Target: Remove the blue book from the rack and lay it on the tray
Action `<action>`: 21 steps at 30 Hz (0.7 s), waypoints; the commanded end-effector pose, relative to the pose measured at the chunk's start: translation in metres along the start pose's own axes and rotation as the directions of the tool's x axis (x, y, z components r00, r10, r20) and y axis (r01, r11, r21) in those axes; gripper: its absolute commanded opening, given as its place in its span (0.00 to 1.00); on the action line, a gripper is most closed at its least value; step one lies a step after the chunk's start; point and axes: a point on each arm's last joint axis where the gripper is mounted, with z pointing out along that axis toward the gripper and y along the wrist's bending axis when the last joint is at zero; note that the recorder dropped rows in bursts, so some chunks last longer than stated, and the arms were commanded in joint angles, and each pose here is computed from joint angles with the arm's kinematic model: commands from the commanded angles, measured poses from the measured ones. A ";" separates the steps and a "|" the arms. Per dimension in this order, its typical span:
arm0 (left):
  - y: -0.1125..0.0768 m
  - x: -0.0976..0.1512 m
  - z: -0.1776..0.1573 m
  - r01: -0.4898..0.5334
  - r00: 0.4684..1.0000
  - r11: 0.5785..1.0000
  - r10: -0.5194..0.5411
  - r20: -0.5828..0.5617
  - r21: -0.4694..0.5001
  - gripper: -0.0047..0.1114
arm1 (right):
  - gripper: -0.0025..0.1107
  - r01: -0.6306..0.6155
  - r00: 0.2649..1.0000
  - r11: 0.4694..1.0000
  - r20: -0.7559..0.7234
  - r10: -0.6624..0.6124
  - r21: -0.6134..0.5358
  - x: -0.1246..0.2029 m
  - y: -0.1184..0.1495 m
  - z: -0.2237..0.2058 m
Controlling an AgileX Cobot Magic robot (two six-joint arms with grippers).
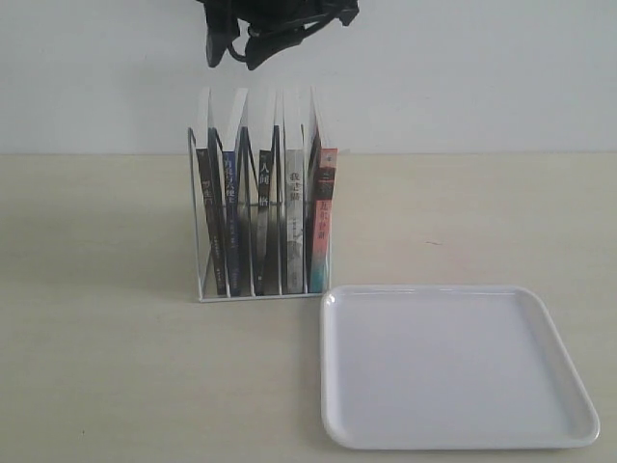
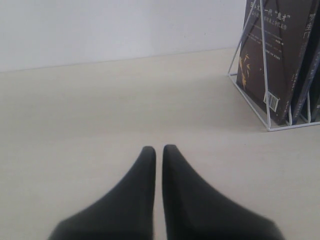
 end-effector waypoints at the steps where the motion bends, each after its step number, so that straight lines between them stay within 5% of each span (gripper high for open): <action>1: 0.000 -0.003 -0.001 0.000 1.000 1.000 0.000 0.022 -0.003 0.08 | 0.36 -0.017 1.000 0.996 -0.005 0.017 0.086 0.000 -0.010 0.011; 21: 0.000 -0.003 -0.001 0.000 1.000 1.000 0.000 0.022 -0.003 0.08 | 0.36 -0.039 0.998 0.991 -0.049 0.046 0.131 0.006 -0.017 0.041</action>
